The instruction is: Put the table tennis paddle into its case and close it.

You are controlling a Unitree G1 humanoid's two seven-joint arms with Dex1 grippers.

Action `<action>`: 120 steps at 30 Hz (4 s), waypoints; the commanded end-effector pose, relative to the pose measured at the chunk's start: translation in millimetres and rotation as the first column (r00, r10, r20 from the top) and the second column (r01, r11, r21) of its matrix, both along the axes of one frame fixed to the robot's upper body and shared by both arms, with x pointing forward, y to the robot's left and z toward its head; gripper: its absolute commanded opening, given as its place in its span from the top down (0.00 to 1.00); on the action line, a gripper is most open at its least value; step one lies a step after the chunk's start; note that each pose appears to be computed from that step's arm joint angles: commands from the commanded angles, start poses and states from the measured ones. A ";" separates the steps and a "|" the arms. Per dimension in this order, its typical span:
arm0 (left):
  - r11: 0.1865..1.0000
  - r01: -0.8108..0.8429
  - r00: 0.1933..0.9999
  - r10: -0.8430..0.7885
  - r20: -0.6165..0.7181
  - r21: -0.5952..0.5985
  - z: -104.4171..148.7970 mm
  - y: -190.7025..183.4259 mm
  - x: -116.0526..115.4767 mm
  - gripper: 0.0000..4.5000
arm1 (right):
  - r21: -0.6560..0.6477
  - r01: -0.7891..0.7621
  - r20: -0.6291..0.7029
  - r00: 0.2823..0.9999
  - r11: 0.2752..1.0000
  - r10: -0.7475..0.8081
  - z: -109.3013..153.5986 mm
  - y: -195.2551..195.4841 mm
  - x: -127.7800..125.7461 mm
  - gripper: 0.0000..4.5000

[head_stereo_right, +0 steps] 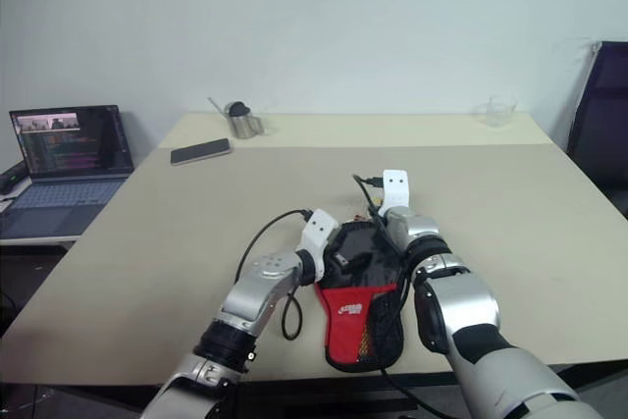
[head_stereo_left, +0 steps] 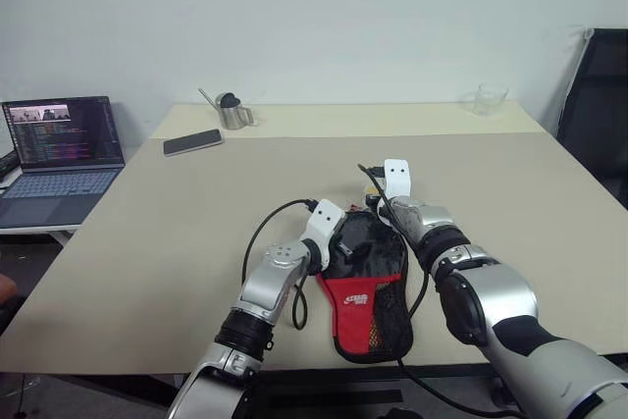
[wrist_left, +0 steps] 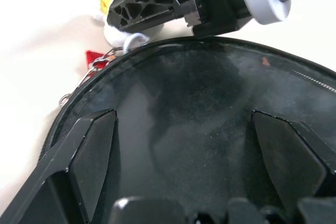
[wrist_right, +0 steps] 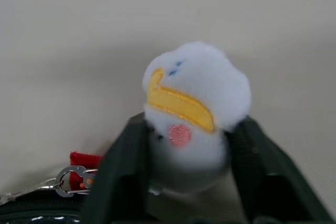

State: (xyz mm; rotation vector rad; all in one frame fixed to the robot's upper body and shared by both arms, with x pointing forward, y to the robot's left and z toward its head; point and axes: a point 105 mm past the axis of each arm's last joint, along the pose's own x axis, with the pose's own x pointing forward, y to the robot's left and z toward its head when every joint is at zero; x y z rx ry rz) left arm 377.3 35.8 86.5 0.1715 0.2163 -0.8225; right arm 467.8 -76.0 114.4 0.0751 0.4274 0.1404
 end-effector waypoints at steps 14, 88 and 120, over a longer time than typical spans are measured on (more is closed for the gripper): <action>0.998 0.049 0.996 -0.046 -0.078 0.047 -23.0 -3.3 -2.3 0.00 | -0.173 0.149 0.132 0.983 0.973 -0.127 35.9 -76.2 11.3 0.99; 0.959 0.105 0.985 -0.064 -0.158 0.264 -47.4 -4.3 15.8 0.00 | -0.056 -0.998 -0.253 -0.026 -0.042 0.967 -16.3 -68.3 -313.8 0.83; 0.929 0.367 0.923 -0.358 0.138 -0.044 113.6 55.6 -34.4 0.00 | -0.387 -0.826 -0.104 0.481 0.410 0.870 75.8 -137.9 -144.9 0.01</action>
